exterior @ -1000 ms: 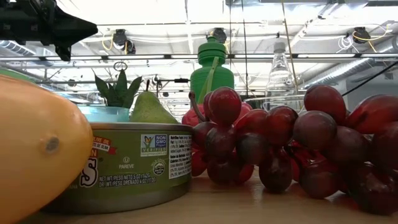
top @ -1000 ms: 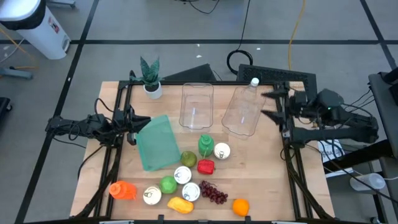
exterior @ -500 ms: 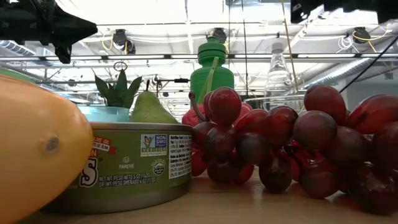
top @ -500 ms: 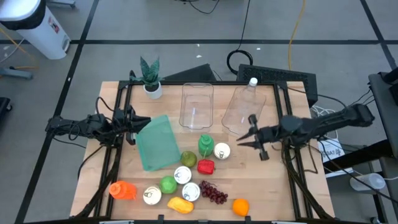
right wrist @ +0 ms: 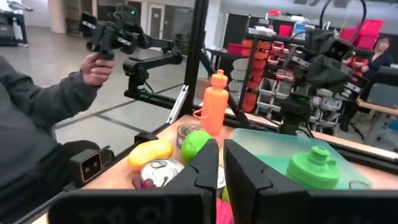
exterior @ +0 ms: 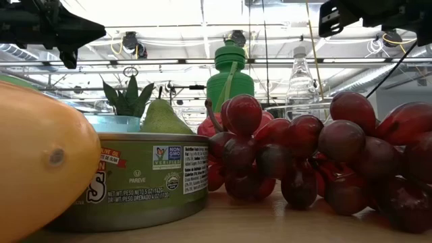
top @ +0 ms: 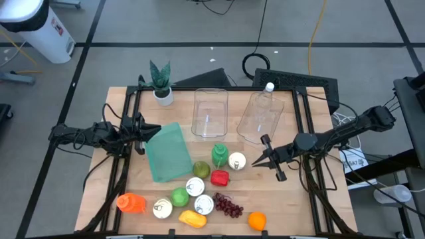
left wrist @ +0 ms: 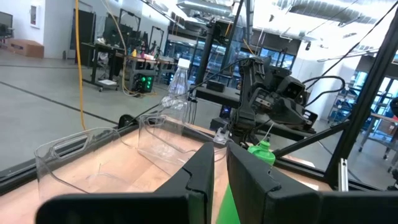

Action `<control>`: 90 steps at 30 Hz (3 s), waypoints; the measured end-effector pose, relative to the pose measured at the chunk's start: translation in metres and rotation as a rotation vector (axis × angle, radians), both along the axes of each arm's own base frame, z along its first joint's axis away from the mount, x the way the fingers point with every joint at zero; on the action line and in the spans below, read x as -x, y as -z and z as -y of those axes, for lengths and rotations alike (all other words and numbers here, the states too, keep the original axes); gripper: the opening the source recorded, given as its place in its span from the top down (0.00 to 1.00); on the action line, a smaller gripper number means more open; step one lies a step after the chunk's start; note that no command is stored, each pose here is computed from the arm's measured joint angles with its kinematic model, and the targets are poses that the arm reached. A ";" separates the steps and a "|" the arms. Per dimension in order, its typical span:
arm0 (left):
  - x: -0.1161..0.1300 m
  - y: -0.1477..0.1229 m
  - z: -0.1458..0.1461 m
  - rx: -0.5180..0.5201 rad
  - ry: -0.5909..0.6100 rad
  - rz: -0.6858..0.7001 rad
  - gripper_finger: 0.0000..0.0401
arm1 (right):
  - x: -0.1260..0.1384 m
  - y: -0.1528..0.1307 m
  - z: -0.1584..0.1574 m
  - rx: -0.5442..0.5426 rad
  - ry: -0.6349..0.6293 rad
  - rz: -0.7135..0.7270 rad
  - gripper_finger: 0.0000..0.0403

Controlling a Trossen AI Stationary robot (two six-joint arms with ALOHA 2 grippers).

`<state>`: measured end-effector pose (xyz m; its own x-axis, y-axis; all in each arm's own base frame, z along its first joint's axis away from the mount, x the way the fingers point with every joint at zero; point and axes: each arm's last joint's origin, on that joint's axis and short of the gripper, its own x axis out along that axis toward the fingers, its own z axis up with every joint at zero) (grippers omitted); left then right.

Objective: Pick & Place Food Item
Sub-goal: Put the pear into the left transparent bin

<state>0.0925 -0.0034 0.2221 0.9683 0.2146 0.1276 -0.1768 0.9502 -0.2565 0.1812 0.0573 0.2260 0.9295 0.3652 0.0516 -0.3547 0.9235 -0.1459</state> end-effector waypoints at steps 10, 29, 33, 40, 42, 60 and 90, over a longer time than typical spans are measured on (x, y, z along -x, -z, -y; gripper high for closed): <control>0.000 0.002 0.000 0.024 0.007 -0.010 0.87 | 0.001 0.007 -0.001 -0.006 -0.012 -0.080 0.96; -0.005 0.010 0.003 0.157 0.079 -0.077 0.87 | -0.020 0.044 -0.023 0.094 -0.079 -0.195 0.96; -0.008 0.012 0.003 0.127 0.087 -0.108 0.87 | -0.021 0.045 -0.025 0.105 -0.086 -0.181 0.96; -0.013 0.013 0.004 0.107 0.083 -0.127 0.87 | -0.021 0.045 -0.025 0.108 -0.083 -0.182 0.96; -0.014 0.014 0.004 0.107 0.082 -0.137 0.87 | -0.021 0.045 -0.025 0.105 -0.083 -0.184 0.96; -0.030 0.015 0.006 0.104 0.080 -0.153 0.87 | -0.019 0.050 -0.029 0.153 -0.130 -0.210 0.96; -0.043 0.019 0.013 0.083 0.219 -0.189 0.87 | 0.032 0.053 -0.007 -0.066 0.008 0.012 0.96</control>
